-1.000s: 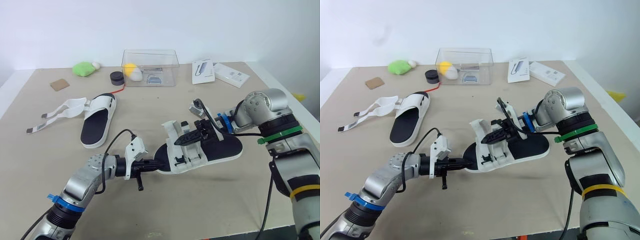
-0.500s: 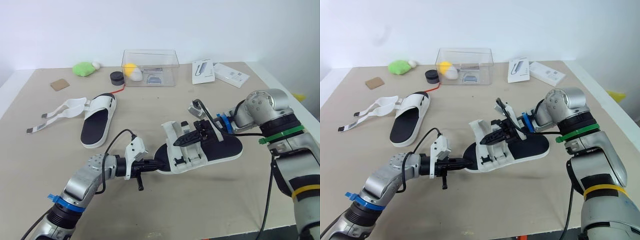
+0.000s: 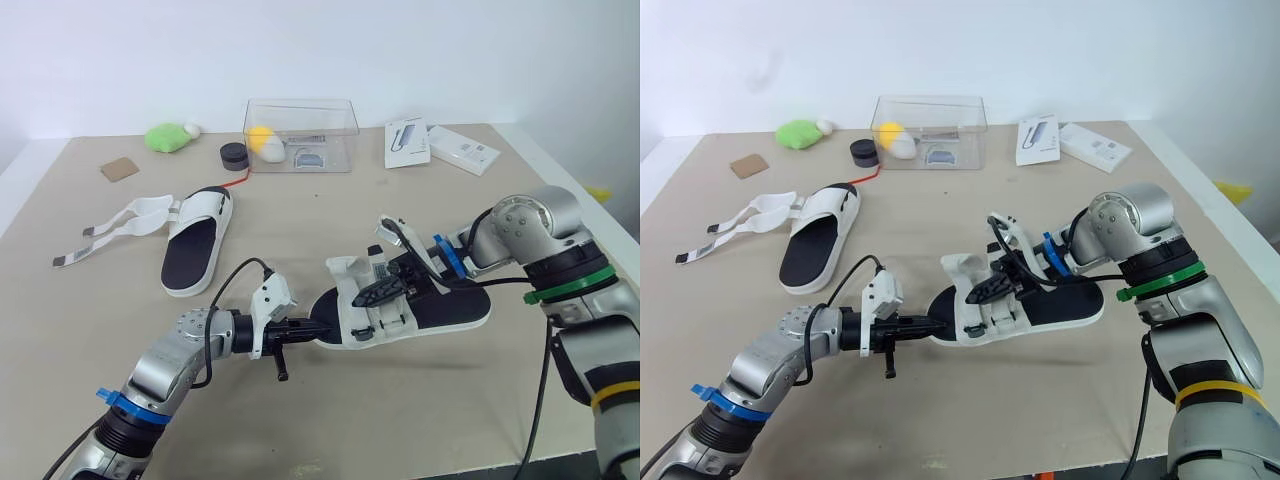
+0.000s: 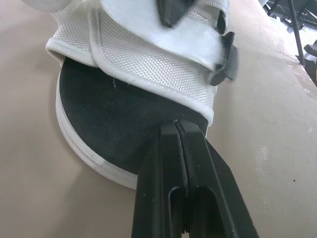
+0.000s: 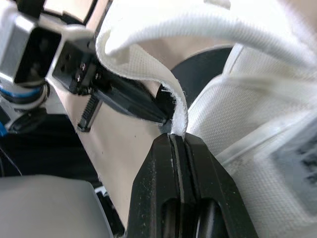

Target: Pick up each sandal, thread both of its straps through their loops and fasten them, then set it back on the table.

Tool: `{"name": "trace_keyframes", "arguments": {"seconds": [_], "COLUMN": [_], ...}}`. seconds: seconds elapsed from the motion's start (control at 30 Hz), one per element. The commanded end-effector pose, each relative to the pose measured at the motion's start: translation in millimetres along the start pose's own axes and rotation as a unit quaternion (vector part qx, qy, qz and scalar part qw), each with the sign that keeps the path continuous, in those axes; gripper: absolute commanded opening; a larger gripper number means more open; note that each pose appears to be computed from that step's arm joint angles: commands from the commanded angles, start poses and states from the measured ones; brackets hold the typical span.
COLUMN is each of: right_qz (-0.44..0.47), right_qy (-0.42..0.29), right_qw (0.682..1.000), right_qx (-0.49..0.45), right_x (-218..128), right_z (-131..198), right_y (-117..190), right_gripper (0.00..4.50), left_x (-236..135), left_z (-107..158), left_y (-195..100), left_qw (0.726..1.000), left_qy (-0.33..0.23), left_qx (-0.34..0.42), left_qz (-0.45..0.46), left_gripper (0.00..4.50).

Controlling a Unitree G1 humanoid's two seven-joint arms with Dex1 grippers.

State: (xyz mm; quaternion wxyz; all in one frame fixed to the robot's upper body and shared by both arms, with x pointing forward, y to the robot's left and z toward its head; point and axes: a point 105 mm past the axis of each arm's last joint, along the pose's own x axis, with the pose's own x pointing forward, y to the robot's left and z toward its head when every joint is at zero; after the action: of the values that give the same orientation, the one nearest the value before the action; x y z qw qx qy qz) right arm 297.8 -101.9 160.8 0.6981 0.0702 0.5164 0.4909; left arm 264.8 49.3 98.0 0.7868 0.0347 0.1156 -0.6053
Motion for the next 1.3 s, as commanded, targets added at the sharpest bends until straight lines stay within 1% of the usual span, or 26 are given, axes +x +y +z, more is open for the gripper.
{"name": "trace_keyframes", "arguments": {"seconds": [0.03,0.3,0.47,0.53,0.57,0.63,0.67,0.7,0.77,0.9,0.93,0.97,1.0,1.03,1.07,1.1,1.23,1.3], "right_qz": [0.012,0.001,0.026,0.028,0.030,0.027,0.026,0.026,0.036,0.022,0.017,0.015,0.015,0.016,0.017,0.017,0.014,0.015], "right_qy": [-0.008,0.012,0.003,-0.007,-0.009,-0.012,-0.017,-0.021,-0.037,-0.052,-0.053,-0.053,-0.054,-0.053,-0.052,-0.047,-0.025,-0.007], "right_qw": [1.000,0.998,0.998,0.998,0.998,0.998,0.998,0.998,0.998,0.998,0.998,0.998,0.998,0.998,0.998,0.998,0.999,0.999], "right_qx": [-0.021,-0.055,-0.058,-0.056,-0.056,-0.053,-0.048,-0.044,-0.035,-0.032,-0.032,-0.030,-0.029,-0.029,-0.030,-0.032,-0.041,-0.049], "right_x": [-5,-6,-10,-13,-14,-15,-15,-15,-17,-15,-13,-11,-10,-9,-9,-8,-7,-6], "right_z": [1,-9,-7,-1,0,2,5,8,15,23,24,24,24,23,23,21,11,0], "right_y": [9,13,19,20,20,19,18,17,18,15,13,12,12,12,12,13,13,14], "right_gripper": [0.09,0.09,0.09,0.67,0.79,1.68,2.21,2.59,2.59,2.59,2.07,1.80,1.43,0.96,0.40,0.02,0.02,0.02], "left_x": [1,1,1,1,1,1,1,1,1,1,1,1,1,1,1,1,1,1], "left_z": [-9,-9,-9,-9,-9,-9,-9,-9,-9,-9,-9,-9,-9,-9,-9,-9,-9,-9], "left_y": [0,1,1,1,1,1,2,2,2,2,2,2,2,2,2,2,2,1], "left_qw": [1.000,1.000,1.000,1.000,1.000,1.000,1.000,1.000,1.000,1.000,1.000,1.000,1.000,1.000,1.000,1.000,1.000,1.000], "left_qy": [0.016,0.015,0.015,0.015,0.015,0.015,0.015,0.015,0.016,0.016,0.015,0.015,0.015,0.015,0.015,0.015,0.015,0.015], "left_qx": [-0.011,-0.011,-0.010,-0.010,-0.010,-0.010,-0.010,-0.010,-0.010,-0.010,-0.010,-0.010,-0.010,-0.010,-0.010,-0.010,-0.011,-0.011], "left_qz": [0.003,0.003,0.003,0.003,0.003,0.003,0.003,0.003,0.003,0.003,0.003,0.003,0.003,0.003,0.004,0.004,0.004,0.004], "left_gripper": [0.00,0.00,0.00,0.00,0.00,0.00,0.00,0.00,0.00,0.00,0.00,0.00,0.00,0.00,0.00,0.00,0.00,0.00]}}
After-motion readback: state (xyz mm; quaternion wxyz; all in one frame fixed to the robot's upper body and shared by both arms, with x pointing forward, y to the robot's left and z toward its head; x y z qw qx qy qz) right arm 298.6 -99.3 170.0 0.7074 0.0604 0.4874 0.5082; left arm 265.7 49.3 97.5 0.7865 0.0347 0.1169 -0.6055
